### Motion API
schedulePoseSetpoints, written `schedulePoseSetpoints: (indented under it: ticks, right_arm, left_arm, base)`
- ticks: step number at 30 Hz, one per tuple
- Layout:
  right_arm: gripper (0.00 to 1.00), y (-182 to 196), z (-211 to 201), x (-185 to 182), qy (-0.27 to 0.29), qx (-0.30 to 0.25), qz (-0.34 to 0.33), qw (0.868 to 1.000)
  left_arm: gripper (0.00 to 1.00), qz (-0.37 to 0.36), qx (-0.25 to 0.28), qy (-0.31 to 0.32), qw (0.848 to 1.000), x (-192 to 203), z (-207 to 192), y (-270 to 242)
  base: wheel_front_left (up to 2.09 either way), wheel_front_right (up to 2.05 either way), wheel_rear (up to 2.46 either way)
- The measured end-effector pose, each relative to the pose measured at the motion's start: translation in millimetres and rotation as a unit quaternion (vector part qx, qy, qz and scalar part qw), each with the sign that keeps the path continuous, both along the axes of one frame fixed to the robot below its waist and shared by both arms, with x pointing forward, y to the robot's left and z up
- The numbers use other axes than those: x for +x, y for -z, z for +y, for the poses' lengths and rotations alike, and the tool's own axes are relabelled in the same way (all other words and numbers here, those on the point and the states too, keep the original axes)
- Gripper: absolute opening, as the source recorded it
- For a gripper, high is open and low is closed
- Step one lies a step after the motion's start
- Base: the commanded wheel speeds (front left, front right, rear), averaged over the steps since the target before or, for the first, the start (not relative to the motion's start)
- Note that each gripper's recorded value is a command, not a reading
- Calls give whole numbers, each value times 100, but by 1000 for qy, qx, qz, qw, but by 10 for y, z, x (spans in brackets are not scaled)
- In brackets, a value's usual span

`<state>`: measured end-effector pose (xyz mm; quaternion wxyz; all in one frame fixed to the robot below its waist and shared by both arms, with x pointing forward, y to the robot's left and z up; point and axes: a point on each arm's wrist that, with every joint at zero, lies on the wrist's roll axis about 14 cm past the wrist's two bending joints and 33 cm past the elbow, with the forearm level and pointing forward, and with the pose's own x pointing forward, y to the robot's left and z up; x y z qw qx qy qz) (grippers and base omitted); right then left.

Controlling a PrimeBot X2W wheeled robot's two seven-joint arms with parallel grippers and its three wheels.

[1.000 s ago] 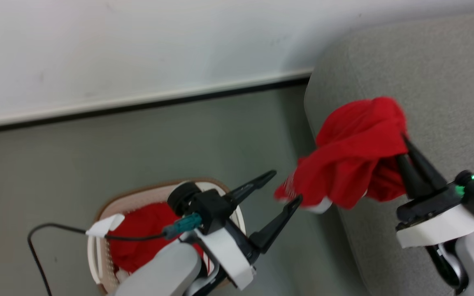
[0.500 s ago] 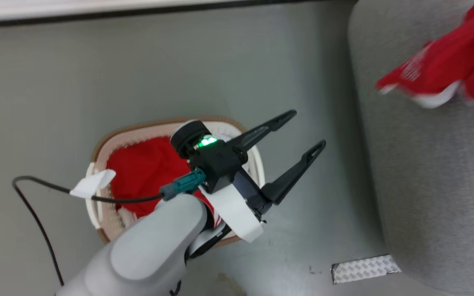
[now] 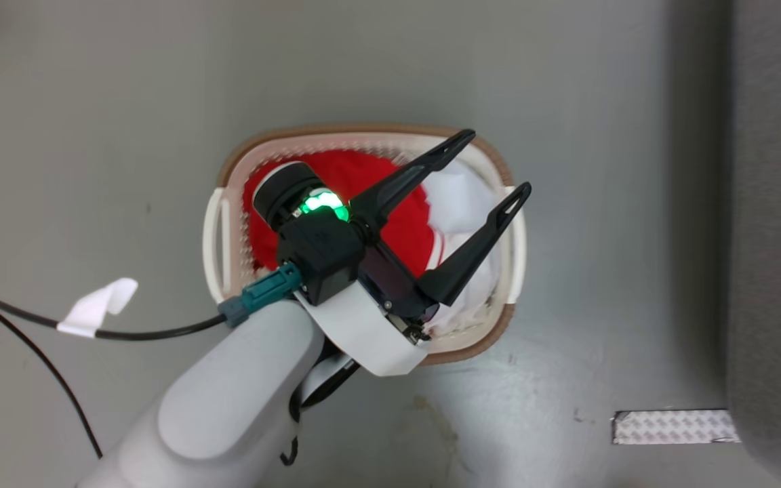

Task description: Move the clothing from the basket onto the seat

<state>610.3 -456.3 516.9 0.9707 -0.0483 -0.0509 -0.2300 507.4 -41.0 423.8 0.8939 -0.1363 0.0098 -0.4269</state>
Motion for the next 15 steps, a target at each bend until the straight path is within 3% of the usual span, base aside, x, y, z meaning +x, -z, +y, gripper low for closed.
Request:
schedulePoseSetpoints:
  ticks: [10, 11, 12, 13, 14, 15]
  right_arm:
    - [0, 1028, -282, -371, 95, 49, 91, 990]
    - [4, 1067, -266, -407, 97, 50, 97, 989]
    - [40, 1082, -250, -435, 98, 51, 98, 989]
    - [87, 1091, -228, -460, 98, 53, 100, 989]
    - [100, 1090, -202, -482, 96, 52, 101, 989]
    - [100, 1080, -175, -504, 92, 48, 105, 989]
  left_arm:
    - [100, 13, 9, -20, 1000, 60, 145, 170]
    - [100, 12, 10, -22, 1000, 64, 152, 163]
    - [100, 13, 9, -22, 1000, 54, 148, 154]
    - [100, 13, 10, -23, 1000, 50, 152, 145]
    - [100, 12, 11, -25, 1000, 48, 162, 131]
    - [100, 11, 12, -26, 1000, 37, 166, 110]
  base:
    - [0, 0, 0]
    - [0, 0, 0]
    - [0, 0, 0]
    - [0, 0, 0]
    - [0, 0, 0]
    - [0, 0, 0]
